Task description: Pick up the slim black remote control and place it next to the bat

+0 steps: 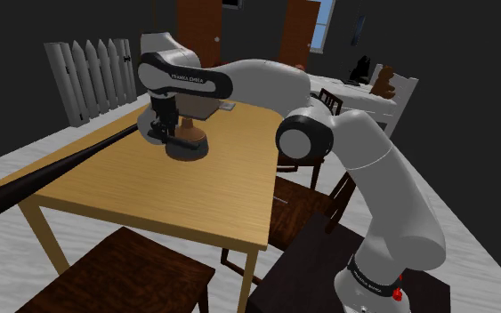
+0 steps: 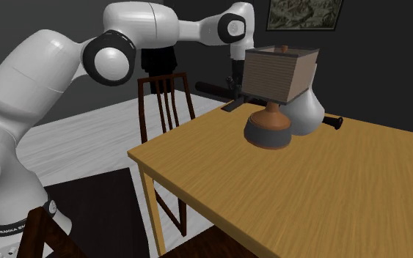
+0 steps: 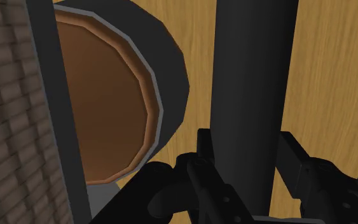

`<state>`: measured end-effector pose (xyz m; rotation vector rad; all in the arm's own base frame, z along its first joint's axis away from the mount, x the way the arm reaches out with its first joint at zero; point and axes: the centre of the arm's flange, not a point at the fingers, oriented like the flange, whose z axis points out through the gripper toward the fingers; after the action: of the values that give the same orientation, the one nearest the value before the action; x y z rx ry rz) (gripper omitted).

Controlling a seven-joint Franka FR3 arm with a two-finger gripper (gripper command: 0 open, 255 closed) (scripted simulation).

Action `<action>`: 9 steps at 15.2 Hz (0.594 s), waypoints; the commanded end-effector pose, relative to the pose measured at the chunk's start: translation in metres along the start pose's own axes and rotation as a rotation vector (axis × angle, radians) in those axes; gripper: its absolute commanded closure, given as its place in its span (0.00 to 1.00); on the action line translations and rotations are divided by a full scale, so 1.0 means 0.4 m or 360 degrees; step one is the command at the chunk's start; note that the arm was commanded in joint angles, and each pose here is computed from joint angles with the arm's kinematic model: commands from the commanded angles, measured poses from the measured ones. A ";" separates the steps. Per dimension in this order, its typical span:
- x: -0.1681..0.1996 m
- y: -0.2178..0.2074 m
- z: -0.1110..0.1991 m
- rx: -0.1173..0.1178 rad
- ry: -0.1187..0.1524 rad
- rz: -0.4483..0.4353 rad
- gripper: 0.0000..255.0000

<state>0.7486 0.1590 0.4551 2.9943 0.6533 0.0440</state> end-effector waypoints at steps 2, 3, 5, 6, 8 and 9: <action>0.005 -0.003 0.039 -0.0001 -0.0004 0.0005 1.00; 0.005 -0.004 0.052 -0.0001 -0.0004 0.0005 1.00; 0.005 -0.006 0.078 -0.0001 -0.0004 0.0005 1.00; 0.005 -0.007 0.092 -0.0001 -0.0004 0.0005 1.00; 0.004 -0.009 0.118 -0.0001 -0.0004 0.0005 1.00; 0.004 -0.010 0.131 -0.0001 -0.0004 0.0005 1.00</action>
<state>0.7508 0.1626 0.4103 2.9945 0.6540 0.0474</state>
